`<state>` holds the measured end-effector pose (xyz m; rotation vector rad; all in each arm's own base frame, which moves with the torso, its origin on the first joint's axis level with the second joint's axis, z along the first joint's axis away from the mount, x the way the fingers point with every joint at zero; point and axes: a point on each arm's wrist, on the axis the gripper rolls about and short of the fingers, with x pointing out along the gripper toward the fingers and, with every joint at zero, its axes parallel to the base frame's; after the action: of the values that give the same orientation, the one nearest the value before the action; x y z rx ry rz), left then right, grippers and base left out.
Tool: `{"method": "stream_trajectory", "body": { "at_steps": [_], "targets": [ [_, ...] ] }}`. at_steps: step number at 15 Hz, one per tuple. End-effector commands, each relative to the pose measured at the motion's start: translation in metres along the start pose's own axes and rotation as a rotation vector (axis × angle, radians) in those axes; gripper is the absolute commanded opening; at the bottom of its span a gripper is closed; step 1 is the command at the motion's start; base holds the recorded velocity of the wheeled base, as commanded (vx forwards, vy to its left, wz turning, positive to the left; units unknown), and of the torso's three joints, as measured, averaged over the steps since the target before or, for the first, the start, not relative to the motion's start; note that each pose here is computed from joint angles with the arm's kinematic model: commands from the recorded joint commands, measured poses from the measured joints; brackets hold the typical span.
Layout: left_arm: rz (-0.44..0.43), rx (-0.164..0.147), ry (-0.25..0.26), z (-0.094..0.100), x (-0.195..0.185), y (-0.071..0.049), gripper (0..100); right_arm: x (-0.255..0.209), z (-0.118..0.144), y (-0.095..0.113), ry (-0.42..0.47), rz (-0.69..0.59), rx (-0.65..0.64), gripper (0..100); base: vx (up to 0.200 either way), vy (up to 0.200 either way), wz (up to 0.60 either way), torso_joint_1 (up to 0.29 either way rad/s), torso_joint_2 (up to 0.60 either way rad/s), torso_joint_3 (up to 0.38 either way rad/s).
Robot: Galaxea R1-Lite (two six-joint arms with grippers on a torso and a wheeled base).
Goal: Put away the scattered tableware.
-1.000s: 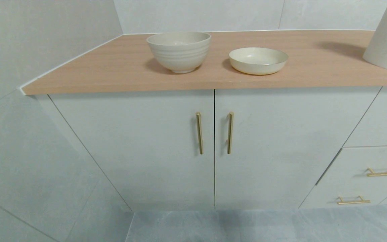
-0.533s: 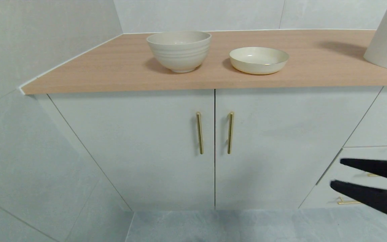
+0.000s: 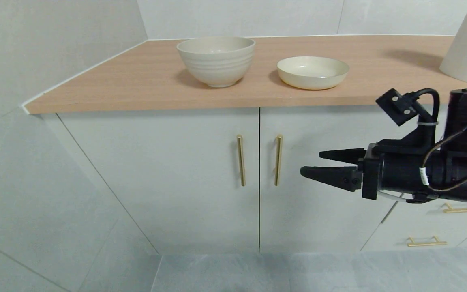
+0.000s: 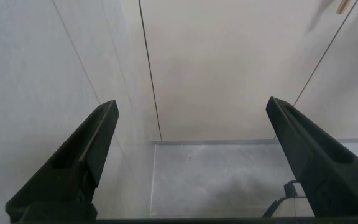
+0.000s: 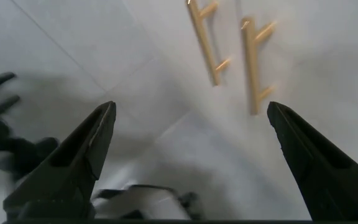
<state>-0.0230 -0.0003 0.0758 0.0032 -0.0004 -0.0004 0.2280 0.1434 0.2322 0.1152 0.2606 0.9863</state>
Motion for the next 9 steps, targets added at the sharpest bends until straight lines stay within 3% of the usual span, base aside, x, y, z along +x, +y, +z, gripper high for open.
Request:
{"method": "stream_trajectory", "body": {
  "at_steps": [1, 2, 3, 6, 9],
  "targets": [
    [0.0, 0.0, 0.0, 0.0, 0.0, 0.0, 100, 0.018, -0.006, -0.004, 0.033, 0.016, 0.058, 100, 0.0, 0.0, 0.0, 0.0, 0.0, 0.0],
    [0.0, 0.0, 0.0, 0.0, 0.0, 0.0, 100, 0.029, -0.001, 0.002, 0.01, 0.051, 0.169, 100, 0.0, 0.0, 0.0, 0.0, 0.0, 0.0],
    [0.0, 0.0, 0.0, 0.0, 0.0, 0.0, 100, 0.033, 0.0, 0.001, -0.021, 0.053, 0.196, 100, 0.0, 0.0, 0.0, 0.0, 0.0, 0.0],
    [0.0, 0.0, 0.0, 0.0, 0.0, 0.0, 100, 0.061, -0.017, -0.009, -0.035, -0.028, 0.205, 100, 0.0, 0.0, 0.0, 0.0, 0.0, 0.0],
    [0.0, 0.0, 0.0, 0.0, 0.0, 0.0, 100, 0.084, -0.025, -0.014, -0.116, -0.1, 0.183, 100, 0.0, 0.0, 0.0, 0.0, 0.0, 0.0]
  ]
}}
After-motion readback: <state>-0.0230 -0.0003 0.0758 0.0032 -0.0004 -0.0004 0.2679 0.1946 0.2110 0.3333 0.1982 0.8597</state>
